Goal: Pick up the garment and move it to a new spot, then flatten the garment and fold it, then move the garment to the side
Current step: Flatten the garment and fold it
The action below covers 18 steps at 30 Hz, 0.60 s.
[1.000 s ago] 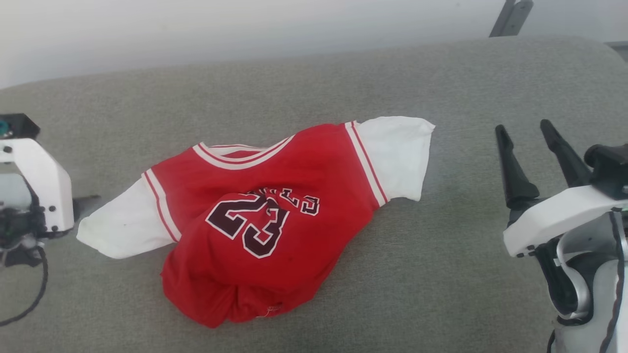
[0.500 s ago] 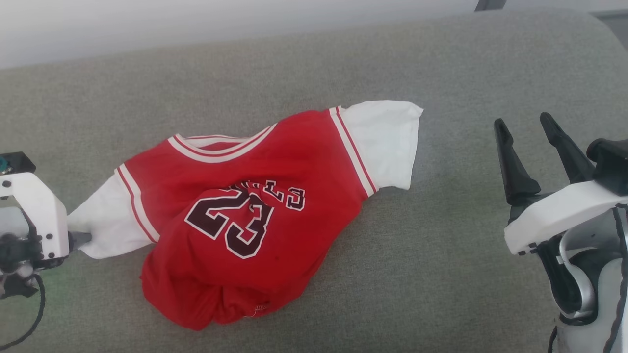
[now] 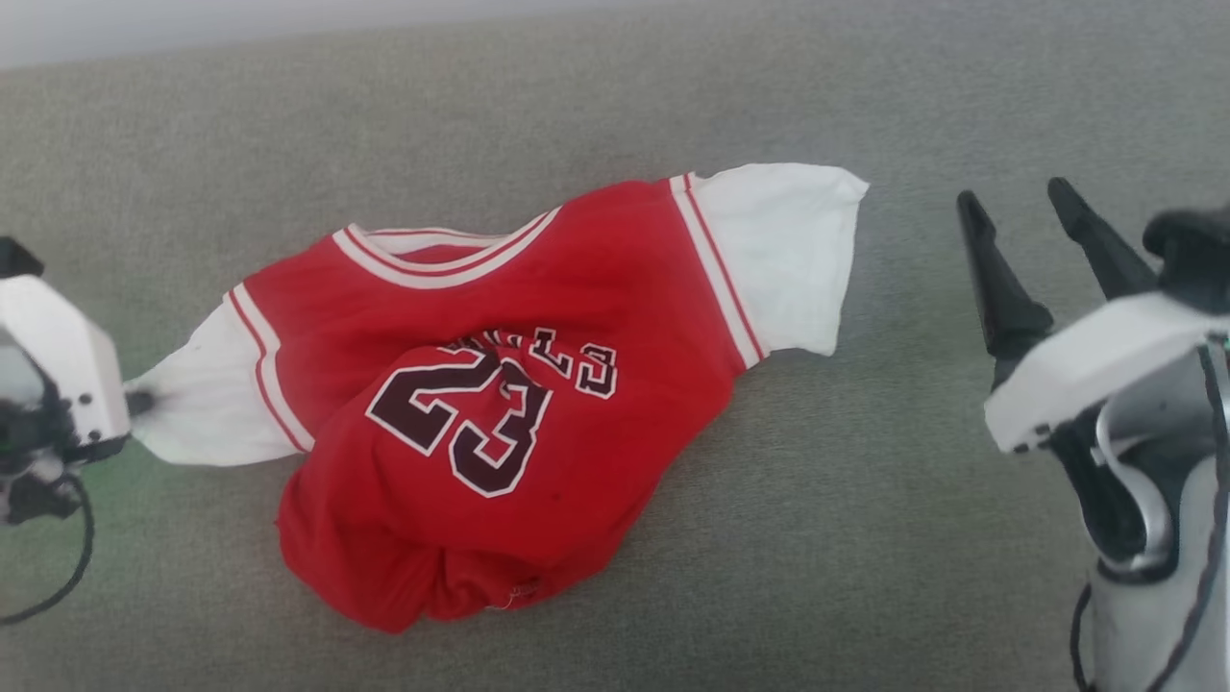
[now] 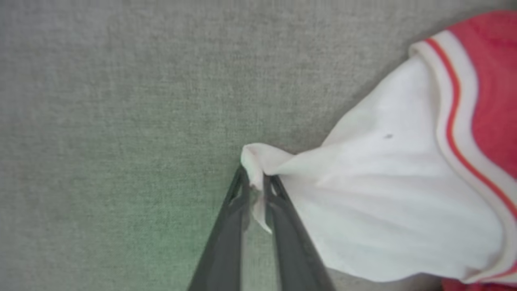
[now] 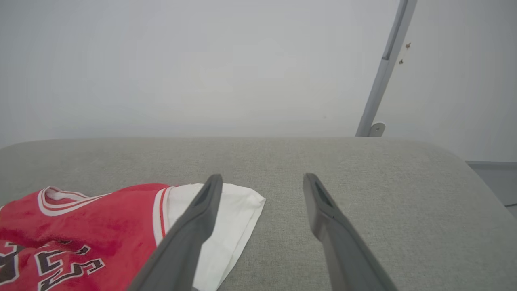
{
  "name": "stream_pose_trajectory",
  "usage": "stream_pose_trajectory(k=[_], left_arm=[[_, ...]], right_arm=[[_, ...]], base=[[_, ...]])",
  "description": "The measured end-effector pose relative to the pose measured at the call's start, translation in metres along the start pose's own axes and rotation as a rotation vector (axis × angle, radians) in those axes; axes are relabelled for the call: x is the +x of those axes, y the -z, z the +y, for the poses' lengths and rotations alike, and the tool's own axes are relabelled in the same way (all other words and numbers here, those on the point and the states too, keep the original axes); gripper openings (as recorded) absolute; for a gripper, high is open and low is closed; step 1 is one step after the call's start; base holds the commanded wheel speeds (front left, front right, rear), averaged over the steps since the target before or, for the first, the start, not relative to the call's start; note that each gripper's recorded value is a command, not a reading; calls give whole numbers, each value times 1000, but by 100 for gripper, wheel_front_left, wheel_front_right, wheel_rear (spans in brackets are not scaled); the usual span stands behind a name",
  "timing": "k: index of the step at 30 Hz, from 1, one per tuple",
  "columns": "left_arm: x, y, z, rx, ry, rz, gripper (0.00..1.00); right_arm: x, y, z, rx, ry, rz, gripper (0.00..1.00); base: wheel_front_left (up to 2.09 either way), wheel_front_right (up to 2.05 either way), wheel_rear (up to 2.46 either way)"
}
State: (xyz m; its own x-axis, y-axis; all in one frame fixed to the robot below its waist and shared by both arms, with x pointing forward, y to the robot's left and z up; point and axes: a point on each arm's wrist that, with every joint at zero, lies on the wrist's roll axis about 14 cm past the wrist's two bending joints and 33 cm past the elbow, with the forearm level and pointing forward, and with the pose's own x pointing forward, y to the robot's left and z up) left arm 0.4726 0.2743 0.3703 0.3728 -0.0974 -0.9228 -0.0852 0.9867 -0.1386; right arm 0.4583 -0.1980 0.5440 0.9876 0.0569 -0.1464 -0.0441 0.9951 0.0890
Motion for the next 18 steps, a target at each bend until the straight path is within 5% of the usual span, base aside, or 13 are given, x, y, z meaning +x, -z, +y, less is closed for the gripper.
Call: stream_pose_trajectory(k=[9, 18], left_arm=[[9, -11, -4, 18, 24, -19, 0], [14, -18, 1, -3, 39, -53, 0]], right_arm=[[54, 29, 12, -36, -81, 229, 100], [92, 95, 8, -41, -106, 568, 100]], base=[[0, 0, 0], [0, 0, 0]])
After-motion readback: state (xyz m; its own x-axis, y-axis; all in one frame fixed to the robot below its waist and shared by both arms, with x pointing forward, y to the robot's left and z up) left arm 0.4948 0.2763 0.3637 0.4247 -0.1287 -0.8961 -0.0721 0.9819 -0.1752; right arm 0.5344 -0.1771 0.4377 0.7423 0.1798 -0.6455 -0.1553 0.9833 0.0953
